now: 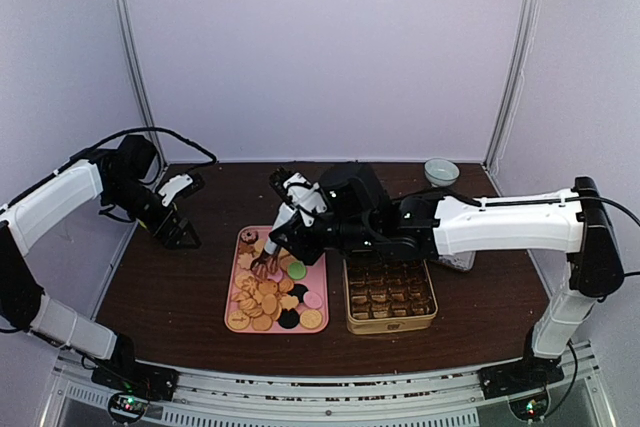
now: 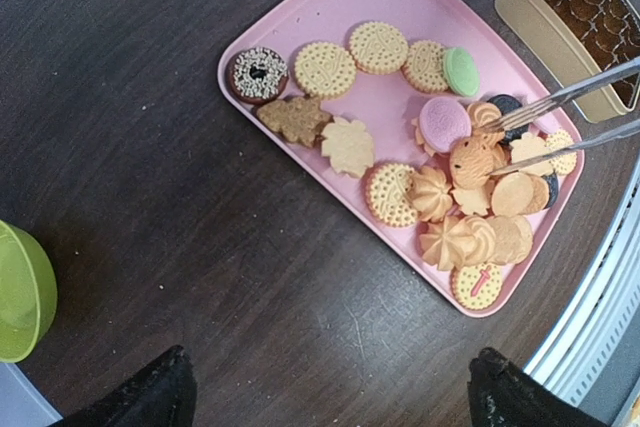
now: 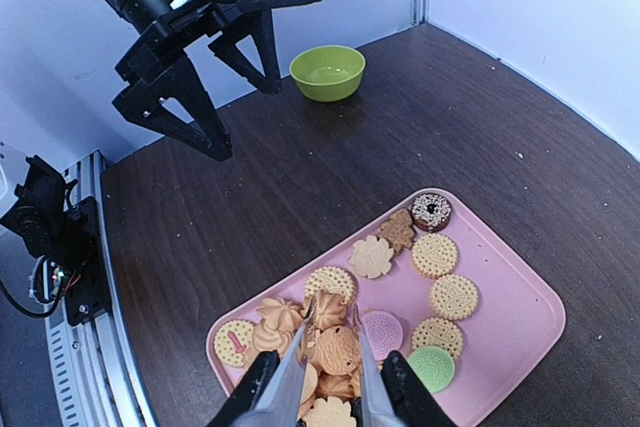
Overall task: Pack the cookies
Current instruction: Pick up the fake cookies from the plate.
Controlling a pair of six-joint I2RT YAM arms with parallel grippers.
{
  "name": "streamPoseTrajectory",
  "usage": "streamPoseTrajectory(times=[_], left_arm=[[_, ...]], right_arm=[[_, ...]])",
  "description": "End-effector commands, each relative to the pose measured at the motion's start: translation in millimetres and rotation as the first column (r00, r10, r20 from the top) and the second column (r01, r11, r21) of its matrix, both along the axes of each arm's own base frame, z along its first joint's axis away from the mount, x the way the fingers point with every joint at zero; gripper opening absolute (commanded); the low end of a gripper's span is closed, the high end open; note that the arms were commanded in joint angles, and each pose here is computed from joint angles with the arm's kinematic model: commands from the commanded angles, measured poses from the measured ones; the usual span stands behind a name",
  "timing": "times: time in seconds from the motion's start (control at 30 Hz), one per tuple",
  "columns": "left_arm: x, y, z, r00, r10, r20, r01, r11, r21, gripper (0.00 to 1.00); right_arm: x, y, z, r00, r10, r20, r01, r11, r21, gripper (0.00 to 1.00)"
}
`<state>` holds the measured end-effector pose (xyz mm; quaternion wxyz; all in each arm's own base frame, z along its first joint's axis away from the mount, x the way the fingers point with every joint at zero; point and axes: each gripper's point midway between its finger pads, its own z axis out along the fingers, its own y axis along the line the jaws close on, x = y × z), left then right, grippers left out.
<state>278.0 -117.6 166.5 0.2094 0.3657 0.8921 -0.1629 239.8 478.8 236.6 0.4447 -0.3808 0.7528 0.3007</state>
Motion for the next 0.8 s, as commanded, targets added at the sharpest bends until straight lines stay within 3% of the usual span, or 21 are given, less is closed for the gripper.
streamPoseTrajectory(times=[0.0,0.43,0.77], left_arm=[[5,3,-7,1.000,-0.011,0.008,0.011,1.000,0.013,0.98],[4,2,-9,1.000,-0.021,-0.004,0.021,1.000,0.009,0.98],[4,0,-6,1.000,-0.015,-0.013,0.015,1.000,0.000,0.98]], right_arm=[[-10,-1,11,1.000,0.007,0.022,-0.008,1.000,0.011,0.32],[-37,-50,-2,0.999,-0.038,-0.008,0.038,0.999,-0.022,0.35],[-42,-46,-9,0.999,-0.025,-0.030,0.025,1.000,-0.007,0.37]])
